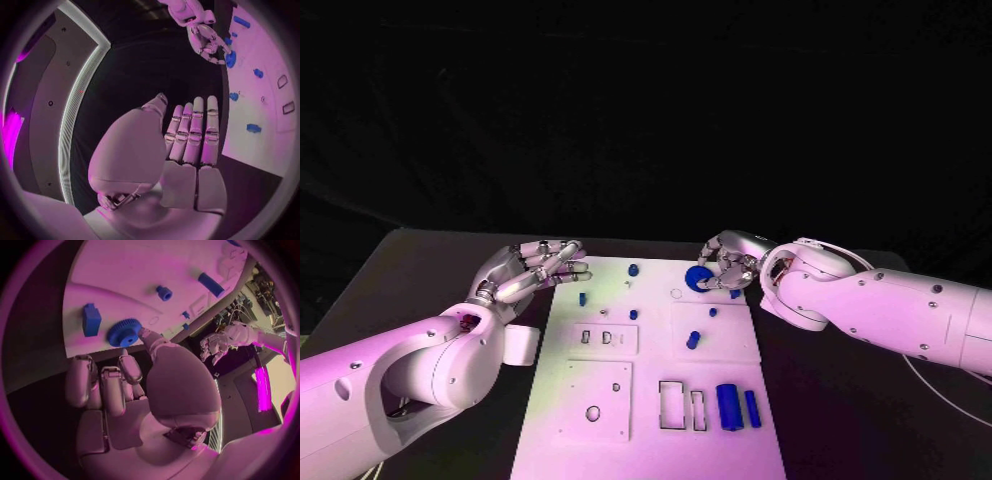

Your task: Assemble the parts on the task board

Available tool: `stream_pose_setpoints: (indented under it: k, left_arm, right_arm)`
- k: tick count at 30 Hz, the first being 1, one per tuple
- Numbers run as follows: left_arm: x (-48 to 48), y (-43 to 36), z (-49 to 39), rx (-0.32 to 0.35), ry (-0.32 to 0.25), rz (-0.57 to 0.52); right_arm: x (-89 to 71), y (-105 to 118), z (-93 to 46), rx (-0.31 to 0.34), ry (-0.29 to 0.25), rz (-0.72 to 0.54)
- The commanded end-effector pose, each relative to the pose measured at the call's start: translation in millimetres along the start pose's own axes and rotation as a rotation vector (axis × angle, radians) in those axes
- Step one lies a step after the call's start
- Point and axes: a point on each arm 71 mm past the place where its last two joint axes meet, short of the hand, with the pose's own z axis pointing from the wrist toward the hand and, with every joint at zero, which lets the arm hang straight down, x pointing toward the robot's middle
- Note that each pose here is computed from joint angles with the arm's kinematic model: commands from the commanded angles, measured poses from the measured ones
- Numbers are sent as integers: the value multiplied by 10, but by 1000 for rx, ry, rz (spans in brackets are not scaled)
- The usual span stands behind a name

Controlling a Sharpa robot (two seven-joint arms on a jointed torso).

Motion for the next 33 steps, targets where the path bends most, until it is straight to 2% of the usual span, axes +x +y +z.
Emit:
stream_pose_setpoints:
  k: [1,23,30,33]
  left_arm:
    - [26,-11,3,7,19,-11]
    - [17,-10,2,4,19,-11]
    - [13,-9,2,3,18,-11]
    - [13,-8,3,2,18,-11]
  right_arm:
    - [23,-13,3,8,25,-17]
    - [85,-12,46,5,35,-54]
    - [67,10,41,-22,-4,-118]
    - [52,48,33,-53,-41,-141]
